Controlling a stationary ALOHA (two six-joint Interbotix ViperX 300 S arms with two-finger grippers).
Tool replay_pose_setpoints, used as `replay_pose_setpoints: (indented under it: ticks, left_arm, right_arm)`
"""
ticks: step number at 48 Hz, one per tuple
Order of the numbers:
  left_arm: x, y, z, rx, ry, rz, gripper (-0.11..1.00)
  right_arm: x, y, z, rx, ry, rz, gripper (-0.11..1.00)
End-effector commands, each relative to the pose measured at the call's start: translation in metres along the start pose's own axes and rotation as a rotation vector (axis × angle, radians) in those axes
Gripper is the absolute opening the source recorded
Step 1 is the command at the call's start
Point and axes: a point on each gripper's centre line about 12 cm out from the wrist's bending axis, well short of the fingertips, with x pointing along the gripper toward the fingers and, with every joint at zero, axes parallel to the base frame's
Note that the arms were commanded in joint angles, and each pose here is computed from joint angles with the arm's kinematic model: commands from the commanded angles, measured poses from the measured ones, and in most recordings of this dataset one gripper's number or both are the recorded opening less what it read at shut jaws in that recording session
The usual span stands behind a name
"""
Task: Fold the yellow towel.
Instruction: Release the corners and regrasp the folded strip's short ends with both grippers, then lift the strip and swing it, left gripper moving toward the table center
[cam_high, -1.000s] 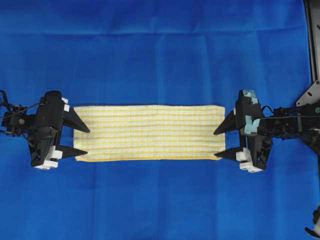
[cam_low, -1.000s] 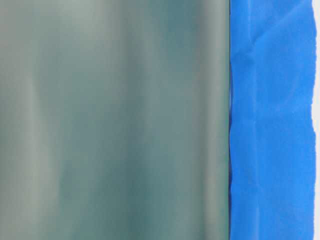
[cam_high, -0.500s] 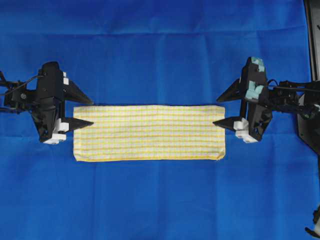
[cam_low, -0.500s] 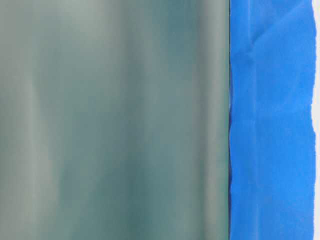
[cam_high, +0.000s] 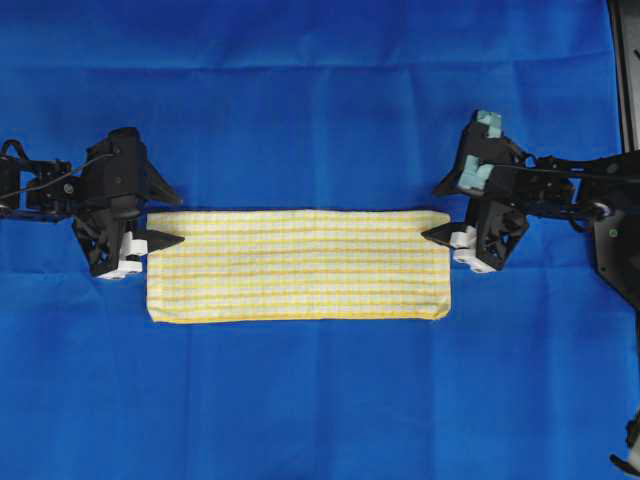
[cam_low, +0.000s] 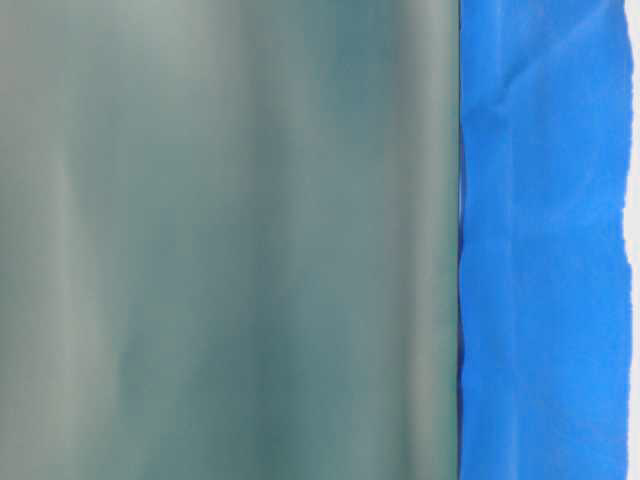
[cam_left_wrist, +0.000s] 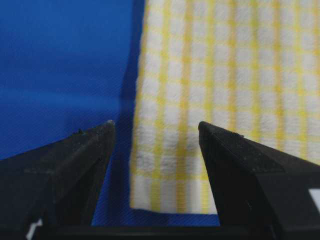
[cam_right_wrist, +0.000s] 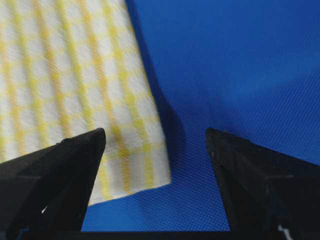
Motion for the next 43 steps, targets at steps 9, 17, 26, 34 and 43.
replay_pose_setpoints:
  ticks: [9, 17, 26, 34, 43]
  left_arm:
    - [0.005, 0.006, -0.001, -0.023, 0.011, 0.018, 0.6]
    - [0.005, 0.006, -0.002, -0.021, 0.025, 0.016, 0.51]
    - [0.006, 0.004, -0.005, -0.013, 0.071, 0.014, 0.14]
    - [0.006, 0.004, -0.004, -0.016, 0.074, 0.015, 0.02]
    - [0.004, 0.003, 0.001, -0.012, 0.071, 0.012, 0.02]
  right_arm:
    - [0.004, 0.003, 0.008, 0.011, -0.024, 0.002, 0.77]
    - [0.004, 0.011, 0.005, -0.032, -0.012, 0.022, 0.6]
    - [0.004, 0.015, 0.002, -0.051, -0.007, 0.032, 0.08]
    - [0.004, 0.014, 0.004, -0.05, -0.014, 0.031, 0.02]
    - [0.0, 0.011, 0.01, -0.029, -0.035, 0.029, 0.02]
